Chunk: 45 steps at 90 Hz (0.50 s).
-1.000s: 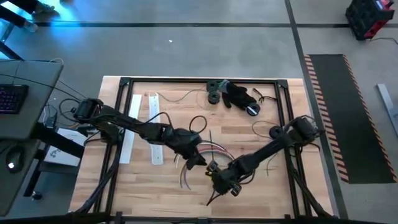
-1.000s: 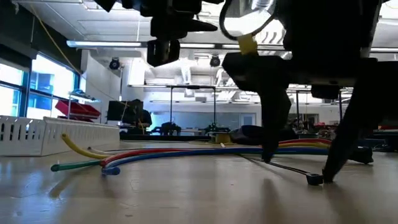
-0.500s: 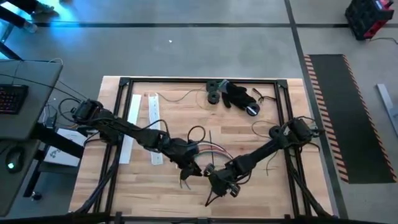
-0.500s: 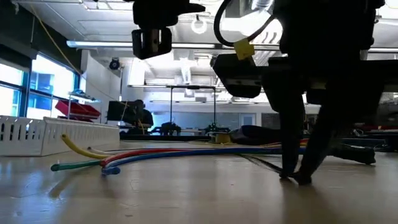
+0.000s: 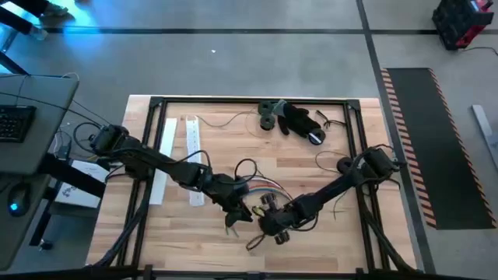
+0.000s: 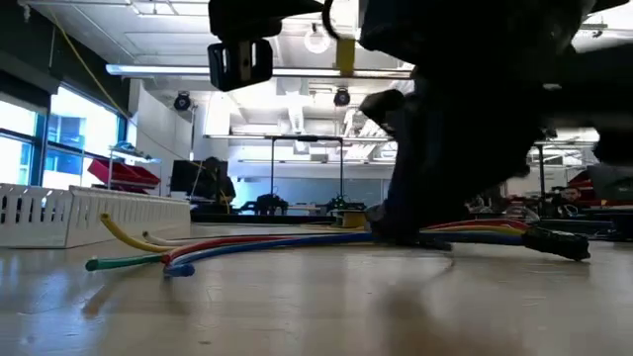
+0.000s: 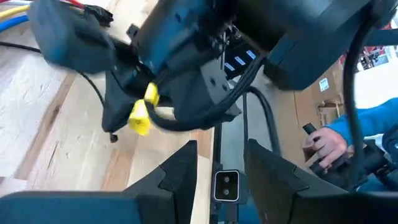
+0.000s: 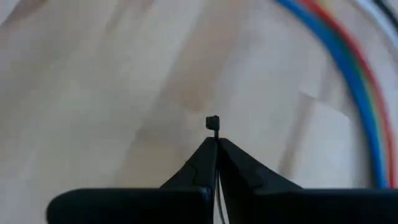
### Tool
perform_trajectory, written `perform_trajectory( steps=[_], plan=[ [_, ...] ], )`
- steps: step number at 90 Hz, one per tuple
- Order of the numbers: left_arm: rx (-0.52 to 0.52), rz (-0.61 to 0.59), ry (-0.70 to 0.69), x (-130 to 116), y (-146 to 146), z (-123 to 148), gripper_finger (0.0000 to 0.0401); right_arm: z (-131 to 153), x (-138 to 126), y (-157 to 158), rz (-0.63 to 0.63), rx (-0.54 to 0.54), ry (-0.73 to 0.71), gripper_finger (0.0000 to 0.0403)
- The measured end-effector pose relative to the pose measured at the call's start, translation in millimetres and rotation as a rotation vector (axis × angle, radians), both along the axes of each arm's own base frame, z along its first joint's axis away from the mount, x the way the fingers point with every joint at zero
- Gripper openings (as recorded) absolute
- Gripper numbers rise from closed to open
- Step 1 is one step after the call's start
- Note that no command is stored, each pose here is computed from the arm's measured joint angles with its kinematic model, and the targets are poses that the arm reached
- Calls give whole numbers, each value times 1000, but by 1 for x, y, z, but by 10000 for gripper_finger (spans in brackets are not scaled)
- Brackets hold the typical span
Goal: Ziptie cables
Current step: Wrap the cables together using a black zip tie
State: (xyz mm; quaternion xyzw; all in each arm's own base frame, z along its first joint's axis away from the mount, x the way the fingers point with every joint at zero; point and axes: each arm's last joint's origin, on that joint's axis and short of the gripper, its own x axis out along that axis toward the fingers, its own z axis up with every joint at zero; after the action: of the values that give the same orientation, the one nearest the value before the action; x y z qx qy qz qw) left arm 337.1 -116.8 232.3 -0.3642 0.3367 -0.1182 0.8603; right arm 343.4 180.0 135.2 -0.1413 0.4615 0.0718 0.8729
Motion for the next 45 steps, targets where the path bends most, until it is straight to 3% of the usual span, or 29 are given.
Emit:
perform_trajectory(
  steps=[45],
  plan=[
    [111, -29, 11, -2, 3, -5, 112, 12, -47, -20, -626, 439, -391, 0]
  ],
)
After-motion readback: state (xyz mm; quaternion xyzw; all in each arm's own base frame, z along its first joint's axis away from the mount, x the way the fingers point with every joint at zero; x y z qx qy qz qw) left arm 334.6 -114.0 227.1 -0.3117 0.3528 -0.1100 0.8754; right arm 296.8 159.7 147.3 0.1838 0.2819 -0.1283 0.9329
